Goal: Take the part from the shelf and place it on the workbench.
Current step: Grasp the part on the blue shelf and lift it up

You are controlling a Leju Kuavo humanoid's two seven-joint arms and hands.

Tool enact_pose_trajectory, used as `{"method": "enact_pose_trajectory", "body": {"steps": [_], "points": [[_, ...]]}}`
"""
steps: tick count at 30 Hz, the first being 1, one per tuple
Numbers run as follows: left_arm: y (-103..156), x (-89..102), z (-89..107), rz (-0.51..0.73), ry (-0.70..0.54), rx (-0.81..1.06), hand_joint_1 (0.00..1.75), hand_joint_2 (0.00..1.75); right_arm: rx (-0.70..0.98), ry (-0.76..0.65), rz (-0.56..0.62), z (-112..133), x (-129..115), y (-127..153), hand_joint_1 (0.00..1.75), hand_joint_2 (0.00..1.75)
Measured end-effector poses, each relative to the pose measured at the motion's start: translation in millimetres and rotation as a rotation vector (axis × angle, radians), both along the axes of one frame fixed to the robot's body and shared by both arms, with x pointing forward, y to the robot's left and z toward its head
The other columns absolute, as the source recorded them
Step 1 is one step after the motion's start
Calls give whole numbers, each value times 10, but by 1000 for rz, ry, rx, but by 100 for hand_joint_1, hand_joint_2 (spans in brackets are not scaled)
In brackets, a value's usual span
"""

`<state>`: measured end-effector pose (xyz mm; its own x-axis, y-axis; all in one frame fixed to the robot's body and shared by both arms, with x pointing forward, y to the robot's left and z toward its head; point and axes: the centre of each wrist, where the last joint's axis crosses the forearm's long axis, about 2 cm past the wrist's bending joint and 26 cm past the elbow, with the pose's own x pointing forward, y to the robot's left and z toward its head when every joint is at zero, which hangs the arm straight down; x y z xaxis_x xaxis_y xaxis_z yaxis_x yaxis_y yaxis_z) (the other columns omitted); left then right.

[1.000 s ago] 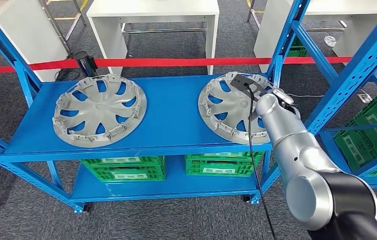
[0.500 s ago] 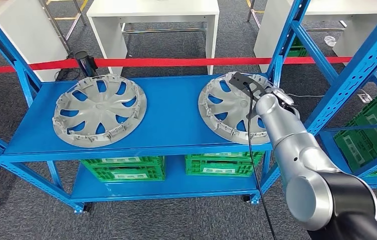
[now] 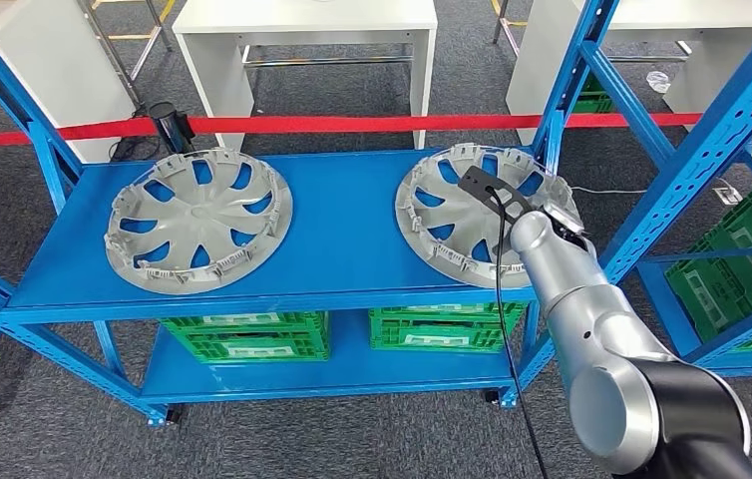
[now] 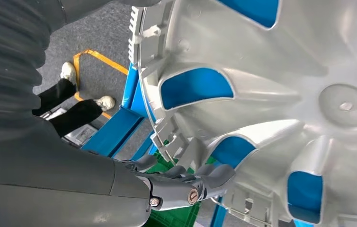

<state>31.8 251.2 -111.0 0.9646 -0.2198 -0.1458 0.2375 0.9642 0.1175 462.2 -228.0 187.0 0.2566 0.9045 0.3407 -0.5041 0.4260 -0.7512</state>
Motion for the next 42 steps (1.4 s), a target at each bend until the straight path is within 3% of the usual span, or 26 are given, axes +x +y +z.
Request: {"method": "enact_pose_trajectory", "body": {"steps": [22,42], "points": [[-72,-13,7,11,-44,26,0,0,-56,29,-12,-84,-12,-295,0,175],[-162,-15,15,56,-52,-10,0,0,-137,43,92,-94,-25,-210,0,175]]}}
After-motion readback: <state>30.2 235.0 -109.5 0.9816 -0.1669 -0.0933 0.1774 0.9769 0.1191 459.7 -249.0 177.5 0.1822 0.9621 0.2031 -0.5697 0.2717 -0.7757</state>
